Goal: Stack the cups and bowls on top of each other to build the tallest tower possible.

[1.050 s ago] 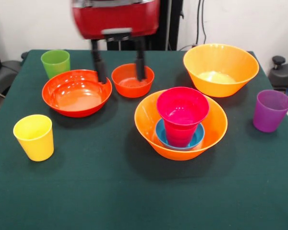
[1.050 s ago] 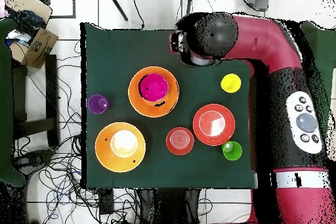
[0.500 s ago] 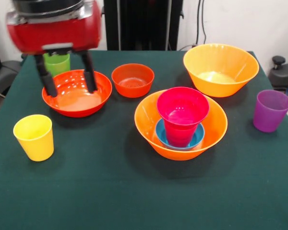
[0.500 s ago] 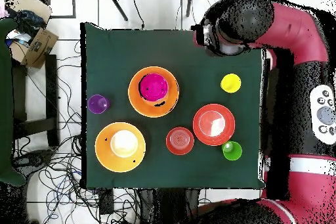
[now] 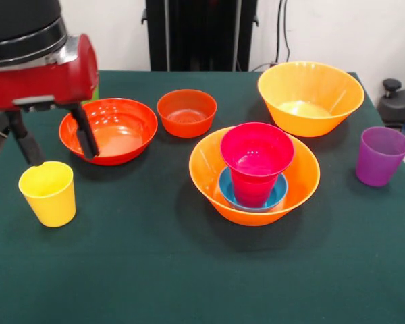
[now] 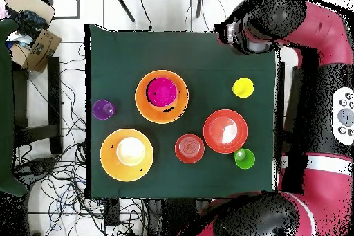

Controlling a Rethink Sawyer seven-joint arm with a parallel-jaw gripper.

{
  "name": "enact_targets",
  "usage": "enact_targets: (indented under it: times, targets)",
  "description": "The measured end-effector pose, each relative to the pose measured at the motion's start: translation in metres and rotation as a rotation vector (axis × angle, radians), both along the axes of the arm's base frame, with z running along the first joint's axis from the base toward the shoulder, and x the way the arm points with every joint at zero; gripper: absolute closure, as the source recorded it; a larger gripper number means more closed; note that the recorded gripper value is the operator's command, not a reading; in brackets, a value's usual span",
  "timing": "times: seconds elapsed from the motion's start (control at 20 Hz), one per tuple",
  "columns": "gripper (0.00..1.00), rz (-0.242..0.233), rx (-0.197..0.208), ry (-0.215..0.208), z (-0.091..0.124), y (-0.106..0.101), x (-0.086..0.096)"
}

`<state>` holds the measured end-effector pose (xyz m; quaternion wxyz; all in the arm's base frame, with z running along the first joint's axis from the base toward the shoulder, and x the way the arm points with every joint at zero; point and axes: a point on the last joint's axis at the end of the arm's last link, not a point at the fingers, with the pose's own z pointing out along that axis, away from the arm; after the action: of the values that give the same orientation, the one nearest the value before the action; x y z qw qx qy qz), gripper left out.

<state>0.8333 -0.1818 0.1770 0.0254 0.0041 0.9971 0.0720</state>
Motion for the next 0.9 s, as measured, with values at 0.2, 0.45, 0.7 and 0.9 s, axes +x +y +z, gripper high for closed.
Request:
enact_targets:
  times: [0.2,0.45,0.7,0.9]
  targets:
    - [0.0,-0.015,0.005,-0.002,-0.008,-0.008,0.002]
    - [0.0,-0.029,0.008,-0.005,-0.015,-0.014,0.005]
    - [0.0,-0.041,0.009,-0.011,-0.018,-0.019,0.007]
    - [0.0,-0.05,0.01,-0.016,-0.021,-0.024,0.009]
